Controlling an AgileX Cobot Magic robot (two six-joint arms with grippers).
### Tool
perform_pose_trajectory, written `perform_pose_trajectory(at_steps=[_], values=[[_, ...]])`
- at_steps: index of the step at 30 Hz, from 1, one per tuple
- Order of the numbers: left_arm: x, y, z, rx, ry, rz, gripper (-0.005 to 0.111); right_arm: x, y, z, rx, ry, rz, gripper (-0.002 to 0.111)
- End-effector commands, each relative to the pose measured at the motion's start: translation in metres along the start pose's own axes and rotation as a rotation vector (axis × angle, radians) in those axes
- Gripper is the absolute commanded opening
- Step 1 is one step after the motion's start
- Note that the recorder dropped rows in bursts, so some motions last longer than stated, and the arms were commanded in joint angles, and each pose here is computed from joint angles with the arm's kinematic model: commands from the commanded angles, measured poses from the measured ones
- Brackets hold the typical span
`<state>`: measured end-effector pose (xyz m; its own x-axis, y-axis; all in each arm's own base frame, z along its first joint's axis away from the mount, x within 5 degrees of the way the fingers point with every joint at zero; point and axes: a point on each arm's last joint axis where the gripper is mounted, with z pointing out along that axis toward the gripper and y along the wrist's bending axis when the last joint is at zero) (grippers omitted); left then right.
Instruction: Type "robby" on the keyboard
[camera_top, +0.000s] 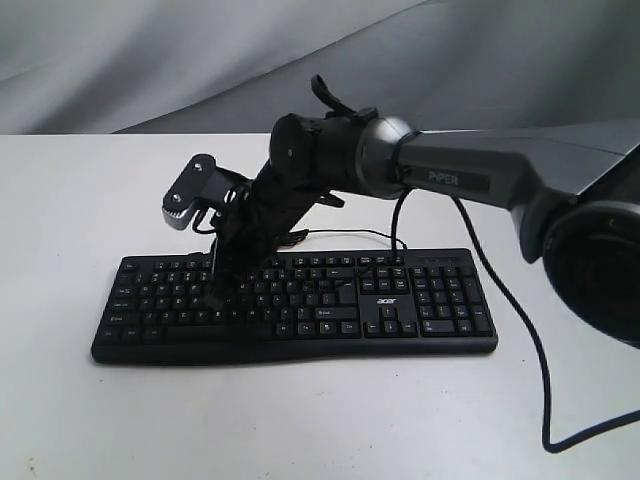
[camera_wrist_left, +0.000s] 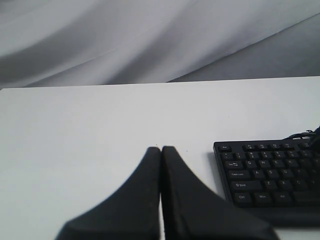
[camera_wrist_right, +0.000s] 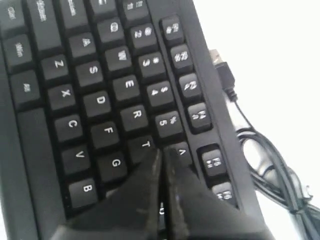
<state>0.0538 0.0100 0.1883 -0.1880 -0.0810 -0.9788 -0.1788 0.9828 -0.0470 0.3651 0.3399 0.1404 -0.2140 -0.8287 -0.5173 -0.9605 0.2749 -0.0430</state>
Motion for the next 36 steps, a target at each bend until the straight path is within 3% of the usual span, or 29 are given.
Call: perform_pose_trajectory(at_steps=[1,4,7,10,19,27,36], values=[[0.001,0.0,0.0,0.001,-0.003,-0.012,0.001,-0.017,-0.005,-0.041,0.075,-0.043,-0.035,0.0],[0.001,0.0,0.0,0.001,-0.003,-0.012,0.001,-0.031,-0.005,-0.077,0.141,-0.096,-0.079,0.0],[0.001,0.0,0.0,0.001,-0.003,-0.012,0.001,-0.041,-0.005,-0.144,0.315,-0.209,-0.088,0.0],[0.001,0.0,0.0,0.001,-0.003,-0.012,0.001,-0.039,0.002,-0.199,0.406,-0.317,-0.082,0.0],[0.001,0.0,0.0,0.001,-0.003,-0.012,0.001,0.02,0.065,-0.338,0.715,-0.696,-0.066,0.0],[0.001,0.0,0.0,0.001,-0.003,-0.012,0.001,0.074,0.116,-0.382,0.806,-0.865,-0.041,0.0],[0.001,0.0,0.0,0.001,-0.003,-0.012,0.001,0.094,0.146,-0.426,0.869,-0.994,-0.069,0.0]])
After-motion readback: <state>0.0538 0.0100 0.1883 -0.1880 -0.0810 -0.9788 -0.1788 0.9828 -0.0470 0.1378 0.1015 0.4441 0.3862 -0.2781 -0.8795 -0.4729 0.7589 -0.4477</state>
